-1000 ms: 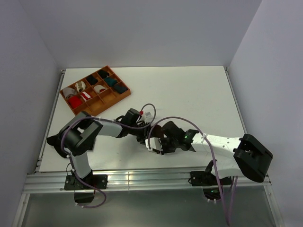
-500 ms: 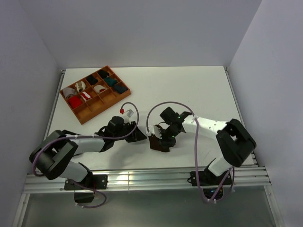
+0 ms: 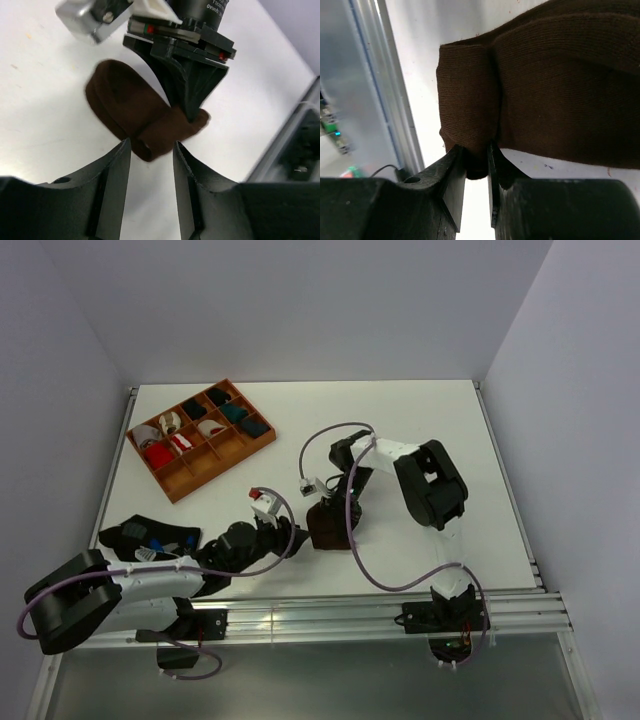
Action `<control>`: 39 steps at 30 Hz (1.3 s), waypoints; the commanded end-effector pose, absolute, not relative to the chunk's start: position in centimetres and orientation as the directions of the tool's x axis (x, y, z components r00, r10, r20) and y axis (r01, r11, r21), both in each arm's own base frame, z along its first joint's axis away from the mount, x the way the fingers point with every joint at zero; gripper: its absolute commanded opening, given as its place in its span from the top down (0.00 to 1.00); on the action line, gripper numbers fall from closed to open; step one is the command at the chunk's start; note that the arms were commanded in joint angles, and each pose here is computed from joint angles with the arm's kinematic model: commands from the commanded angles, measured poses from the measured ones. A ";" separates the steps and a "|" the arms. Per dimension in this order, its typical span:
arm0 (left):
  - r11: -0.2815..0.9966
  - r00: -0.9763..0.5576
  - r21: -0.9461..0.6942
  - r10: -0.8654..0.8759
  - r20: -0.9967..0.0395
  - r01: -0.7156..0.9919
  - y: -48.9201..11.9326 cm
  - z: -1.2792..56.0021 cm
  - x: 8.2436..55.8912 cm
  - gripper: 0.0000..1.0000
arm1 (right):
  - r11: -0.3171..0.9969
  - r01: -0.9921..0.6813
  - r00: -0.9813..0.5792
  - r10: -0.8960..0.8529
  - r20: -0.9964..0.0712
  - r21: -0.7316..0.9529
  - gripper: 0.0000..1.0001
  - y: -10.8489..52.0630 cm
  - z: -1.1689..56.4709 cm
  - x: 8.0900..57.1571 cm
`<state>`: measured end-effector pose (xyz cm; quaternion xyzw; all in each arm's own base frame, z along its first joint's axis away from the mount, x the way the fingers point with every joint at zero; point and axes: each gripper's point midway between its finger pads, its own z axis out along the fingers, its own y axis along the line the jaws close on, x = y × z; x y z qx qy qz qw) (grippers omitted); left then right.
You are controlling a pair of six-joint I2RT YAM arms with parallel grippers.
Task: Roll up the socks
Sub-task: Roll the sock at the center of the board.
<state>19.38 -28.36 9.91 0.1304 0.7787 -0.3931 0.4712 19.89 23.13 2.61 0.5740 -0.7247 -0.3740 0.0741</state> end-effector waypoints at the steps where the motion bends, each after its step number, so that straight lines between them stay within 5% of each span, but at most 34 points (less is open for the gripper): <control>1: 0.740 -0.303 -0.287 -0.117 -0.946 0.608 -27.9 12.2 21.4 0.56 | 0.077 -0.732 -0.331 -0.908 -0.255 0.677 0.78 22.4 2.8 19.4; 15: 0.542 0.089 0.288 0.363 -0.928 0.789 -34.8 10.3 18.2 0.52 | 0.106 -0.696 -0.346 -0.916 -0.203 0.710 0.78 22.1 2.2 19.6; 39: 0.448 0.194 0.415 0.459 -0.867 0.792 -36.4 5.8 16.7 0.42 | 0.121 -0.672 -0.350 -0.921 -0.169 0.731 0.79 21.0 1.4 19.2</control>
